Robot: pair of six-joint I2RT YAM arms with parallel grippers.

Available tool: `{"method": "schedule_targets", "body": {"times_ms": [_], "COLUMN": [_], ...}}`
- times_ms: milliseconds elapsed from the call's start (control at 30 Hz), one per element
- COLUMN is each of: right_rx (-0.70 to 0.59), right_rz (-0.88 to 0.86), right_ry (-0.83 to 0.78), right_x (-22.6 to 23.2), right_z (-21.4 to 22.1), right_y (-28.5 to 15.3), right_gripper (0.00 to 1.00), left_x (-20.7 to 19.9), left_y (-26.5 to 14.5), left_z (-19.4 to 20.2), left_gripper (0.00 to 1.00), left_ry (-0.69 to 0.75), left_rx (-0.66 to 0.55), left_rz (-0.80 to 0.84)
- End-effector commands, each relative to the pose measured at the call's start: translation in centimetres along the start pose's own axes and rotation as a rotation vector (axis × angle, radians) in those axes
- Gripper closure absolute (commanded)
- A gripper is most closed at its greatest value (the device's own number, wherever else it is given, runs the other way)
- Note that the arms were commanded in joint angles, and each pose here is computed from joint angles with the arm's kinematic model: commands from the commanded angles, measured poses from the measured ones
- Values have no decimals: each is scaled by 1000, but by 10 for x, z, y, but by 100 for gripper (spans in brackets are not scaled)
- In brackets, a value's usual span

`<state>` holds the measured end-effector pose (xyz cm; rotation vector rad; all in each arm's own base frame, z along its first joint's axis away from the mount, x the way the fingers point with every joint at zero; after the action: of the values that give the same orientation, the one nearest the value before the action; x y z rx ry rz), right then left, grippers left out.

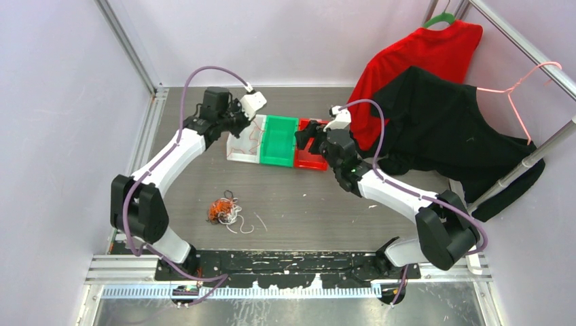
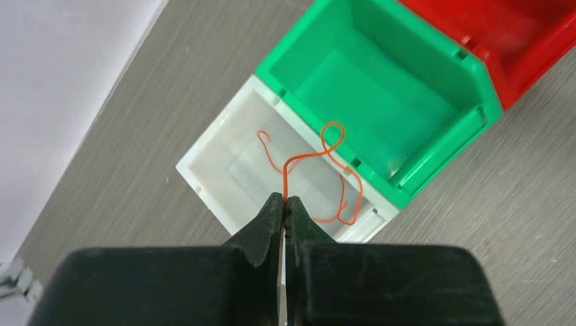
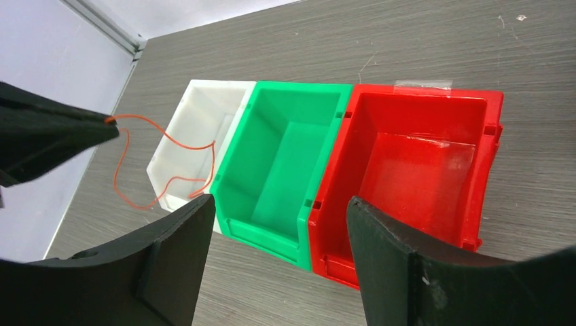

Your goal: Untangle the cables

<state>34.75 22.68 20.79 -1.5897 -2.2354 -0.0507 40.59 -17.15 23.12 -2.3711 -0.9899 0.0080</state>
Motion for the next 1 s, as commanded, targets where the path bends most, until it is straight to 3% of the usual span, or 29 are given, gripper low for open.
{"method": "schedule_targets", "body": {"times_ms": [0,133,500,800,967], "right_rx": [-42,-37,-18,-6,-3], "right_rz": [-15,-12,-5,-10,-17], "right_ry": [28,31,33,41,45], "right_x": [3,1,-4,-5,-4], "right_z": [-12,-9,-1,5,6], "right_y": [2,3,6,11,14], "right_gripper": [24,24,24,24,24], "left_x": [8,23,63,70,68], "left_y": [4,16,32,30,31], "left_z": [21,31,36,49,47], "left_gripper": [100,100,100,100,100], "left_ry": [104,90,67,82,14], "left_rx": [134,213,276,341,377], "left_rz": [-83,-161,-392,-449,-455]}}
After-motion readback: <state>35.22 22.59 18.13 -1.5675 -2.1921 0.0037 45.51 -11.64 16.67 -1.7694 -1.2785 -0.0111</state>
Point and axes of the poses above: each gripper's point midway between its finger pads, its own y axis out along the fingers, its own x axis along the line the jaws close on, z = x × y, the point moved 3 cm from there along -y, back along the fingers, and after that the axes turned 7 degrees about -y, right-handed, at the moved point
